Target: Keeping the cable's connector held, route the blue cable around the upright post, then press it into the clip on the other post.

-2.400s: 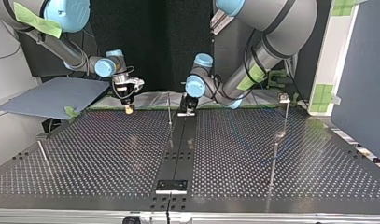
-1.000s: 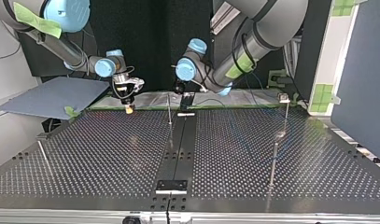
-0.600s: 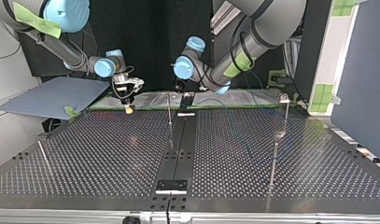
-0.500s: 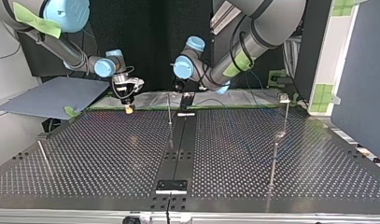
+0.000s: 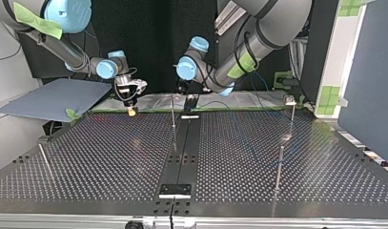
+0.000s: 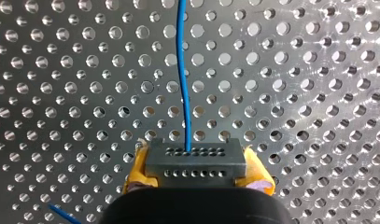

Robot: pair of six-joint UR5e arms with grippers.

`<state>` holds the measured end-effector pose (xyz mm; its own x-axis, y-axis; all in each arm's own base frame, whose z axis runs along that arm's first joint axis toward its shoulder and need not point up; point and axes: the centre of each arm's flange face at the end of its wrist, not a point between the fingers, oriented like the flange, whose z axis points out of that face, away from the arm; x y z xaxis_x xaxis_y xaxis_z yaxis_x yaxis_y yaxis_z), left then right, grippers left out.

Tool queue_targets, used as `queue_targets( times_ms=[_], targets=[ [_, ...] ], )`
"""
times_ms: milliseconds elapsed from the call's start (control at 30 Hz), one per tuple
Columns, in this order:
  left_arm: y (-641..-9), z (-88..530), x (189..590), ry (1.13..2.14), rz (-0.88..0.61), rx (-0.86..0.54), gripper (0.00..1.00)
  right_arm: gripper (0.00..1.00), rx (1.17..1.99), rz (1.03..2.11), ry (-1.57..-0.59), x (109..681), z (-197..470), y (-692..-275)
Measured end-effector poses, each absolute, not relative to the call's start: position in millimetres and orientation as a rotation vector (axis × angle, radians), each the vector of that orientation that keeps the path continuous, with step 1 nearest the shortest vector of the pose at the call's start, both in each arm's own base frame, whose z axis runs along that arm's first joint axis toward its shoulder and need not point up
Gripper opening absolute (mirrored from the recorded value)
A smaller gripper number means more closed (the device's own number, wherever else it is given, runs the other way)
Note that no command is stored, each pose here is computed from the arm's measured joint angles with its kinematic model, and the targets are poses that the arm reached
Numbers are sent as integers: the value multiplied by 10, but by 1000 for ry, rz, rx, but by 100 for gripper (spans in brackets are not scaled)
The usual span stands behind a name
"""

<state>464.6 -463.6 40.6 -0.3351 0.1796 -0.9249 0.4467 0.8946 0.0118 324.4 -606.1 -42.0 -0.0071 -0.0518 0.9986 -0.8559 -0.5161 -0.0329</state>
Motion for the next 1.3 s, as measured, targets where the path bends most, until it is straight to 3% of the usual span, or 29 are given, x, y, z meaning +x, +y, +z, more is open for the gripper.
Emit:
queue_targets(
  times_ms=[433,967,1300],
  targets=[
    [-4744,647,4308,1859,-311,514,100,0,1630,1594,-962,3236,-430,-6058],
    [-4850,1135,3311,1834,-395,373,100,0,1633,1592,-966,3233,-442,-6054],
    [-4551,1434,3172,1808,-404,188,100,0,1633,1592,-965,3233,-454,-6053]
  ],
)
